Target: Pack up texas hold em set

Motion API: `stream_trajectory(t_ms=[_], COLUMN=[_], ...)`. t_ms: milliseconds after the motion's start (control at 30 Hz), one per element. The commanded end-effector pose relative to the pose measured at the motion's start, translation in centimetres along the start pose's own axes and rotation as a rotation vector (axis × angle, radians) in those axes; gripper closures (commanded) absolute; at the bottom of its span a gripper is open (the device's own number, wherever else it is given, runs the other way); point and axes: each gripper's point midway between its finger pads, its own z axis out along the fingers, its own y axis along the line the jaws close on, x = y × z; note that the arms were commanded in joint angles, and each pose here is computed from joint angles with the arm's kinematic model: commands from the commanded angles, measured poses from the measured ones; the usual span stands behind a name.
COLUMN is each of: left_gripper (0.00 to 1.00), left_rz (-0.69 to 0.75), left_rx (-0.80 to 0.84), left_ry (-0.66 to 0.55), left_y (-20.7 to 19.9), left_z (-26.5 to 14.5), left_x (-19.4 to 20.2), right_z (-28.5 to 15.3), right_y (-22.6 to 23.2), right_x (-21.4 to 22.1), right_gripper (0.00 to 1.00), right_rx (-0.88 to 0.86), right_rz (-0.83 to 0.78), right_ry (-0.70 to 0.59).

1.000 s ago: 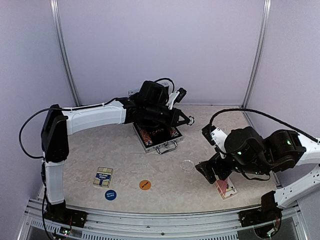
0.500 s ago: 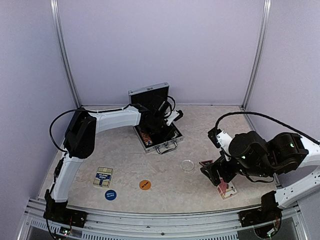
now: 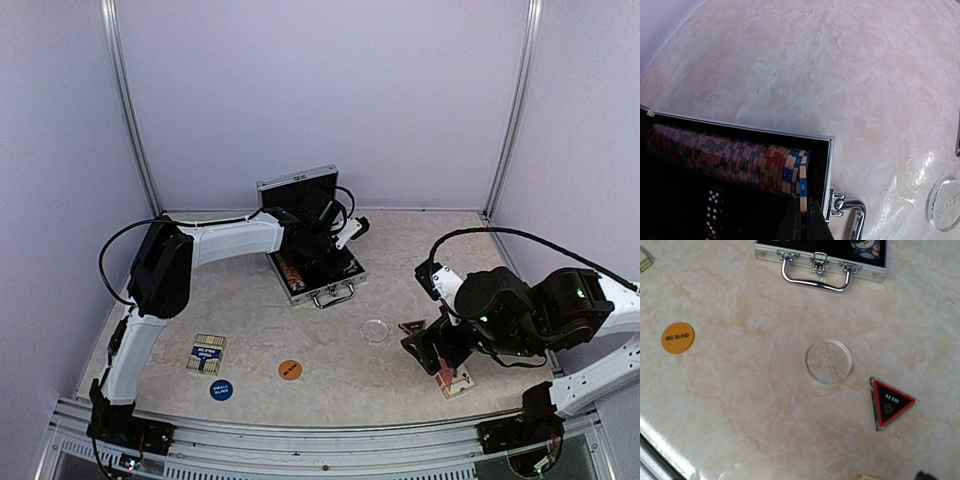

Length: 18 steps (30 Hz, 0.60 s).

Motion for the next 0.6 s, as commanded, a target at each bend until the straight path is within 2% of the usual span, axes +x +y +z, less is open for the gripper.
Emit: stream_trajectory(t_ms=[0, 333, 567], left_gripper=[1.00, 1.00, 1.00], left_rz=[0.026, 0.045, 0.014], left_rx=[-0.019, -0.028, -0.035], left_ry=[-0.015, 0.023, -0.036], left_y=[0.0, -0.9, -0.7], left_z=[0.7, 2.3, 1.2], left_x=[-0.1, 1.3, 0.5], right_z=[0.1, 0.2, 0.2], right_y=[-0.2, 0.1, 0.0], right_x=[0.1, -0.1, -0.1], right_gripper=[0.00, 0.00, 0.00], right_rx=[0.010, 0.005, 0.008], right_rz=[0.011, 0.010, 0.011], right_ry=[0.008, 0.010, 0.012])
